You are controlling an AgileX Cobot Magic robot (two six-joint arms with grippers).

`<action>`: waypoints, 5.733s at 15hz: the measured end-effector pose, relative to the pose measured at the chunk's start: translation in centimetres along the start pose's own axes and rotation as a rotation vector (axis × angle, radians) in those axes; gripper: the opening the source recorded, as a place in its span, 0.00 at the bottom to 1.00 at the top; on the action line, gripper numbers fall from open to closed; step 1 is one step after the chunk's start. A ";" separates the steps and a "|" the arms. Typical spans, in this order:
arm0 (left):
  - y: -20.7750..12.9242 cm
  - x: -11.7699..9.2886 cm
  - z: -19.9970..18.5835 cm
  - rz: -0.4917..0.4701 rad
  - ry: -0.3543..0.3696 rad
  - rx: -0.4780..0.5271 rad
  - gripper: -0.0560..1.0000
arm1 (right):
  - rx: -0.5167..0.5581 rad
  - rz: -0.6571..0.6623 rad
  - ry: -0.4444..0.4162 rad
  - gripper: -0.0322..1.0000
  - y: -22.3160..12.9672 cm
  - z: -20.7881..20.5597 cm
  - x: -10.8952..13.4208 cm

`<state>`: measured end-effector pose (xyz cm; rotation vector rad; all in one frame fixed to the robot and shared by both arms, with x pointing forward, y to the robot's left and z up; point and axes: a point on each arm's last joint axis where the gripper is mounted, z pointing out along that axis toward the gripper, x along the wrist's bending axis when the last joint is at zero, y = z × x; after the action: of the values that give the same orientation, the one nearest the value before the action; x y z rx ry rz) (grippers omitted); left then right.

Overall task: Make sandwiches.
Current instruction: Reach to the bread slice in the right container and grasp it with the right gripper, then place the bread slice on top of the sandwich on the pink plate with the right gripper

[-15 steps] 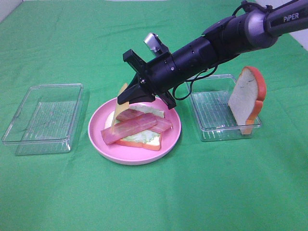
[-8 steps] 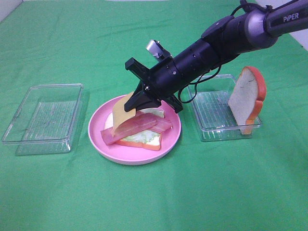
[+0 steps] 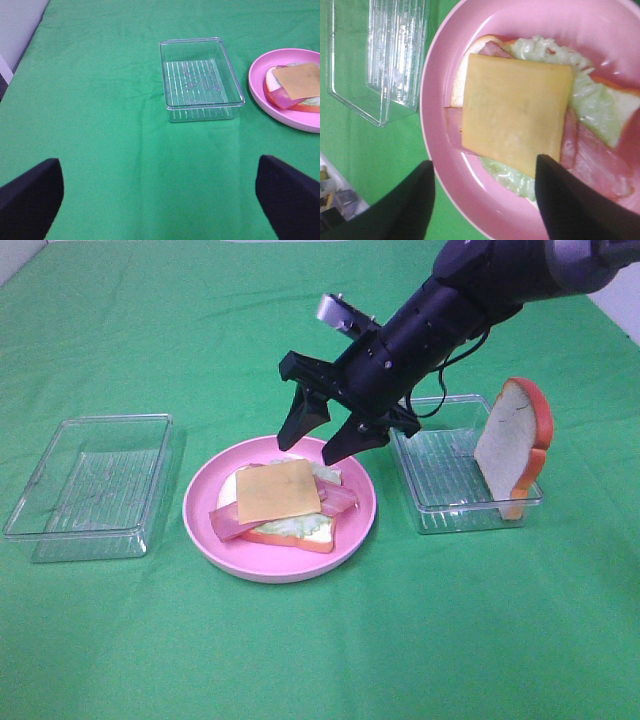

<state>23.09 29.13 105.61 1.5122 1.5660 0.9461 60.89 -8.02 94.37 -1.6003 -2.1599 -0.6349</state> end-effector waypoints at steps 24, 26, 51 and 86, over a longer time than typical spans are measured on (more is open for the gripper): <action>0.0 0.0 0.0 0.000 0.000 0.000 0.97 | -0.093 0.264 -0.584 0.98 0.7 -17.1 -6.7; 0.0 0.0 0.0 0.000 0.000 0.000 0.97 | 0.012 0.306 -0.580 0.98 0.1 -14.7 -9.4; 0.0 0.0 0.0 0.000 0.000 0.000 0.97 | 0.155 0.335 -0.550 0.26 0.4 -9.9 -12.7; 0.0 0.0 0.0 0.000 0.000 0.000 0.97 | 0.022 0.239 0.290 0.26 -0.3 3.8 -1.4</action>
<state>23.09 29.13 105.61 1.5122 1.5660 0.9461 60.81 -7.05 90.44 -1.6104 -1.7322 -0.7139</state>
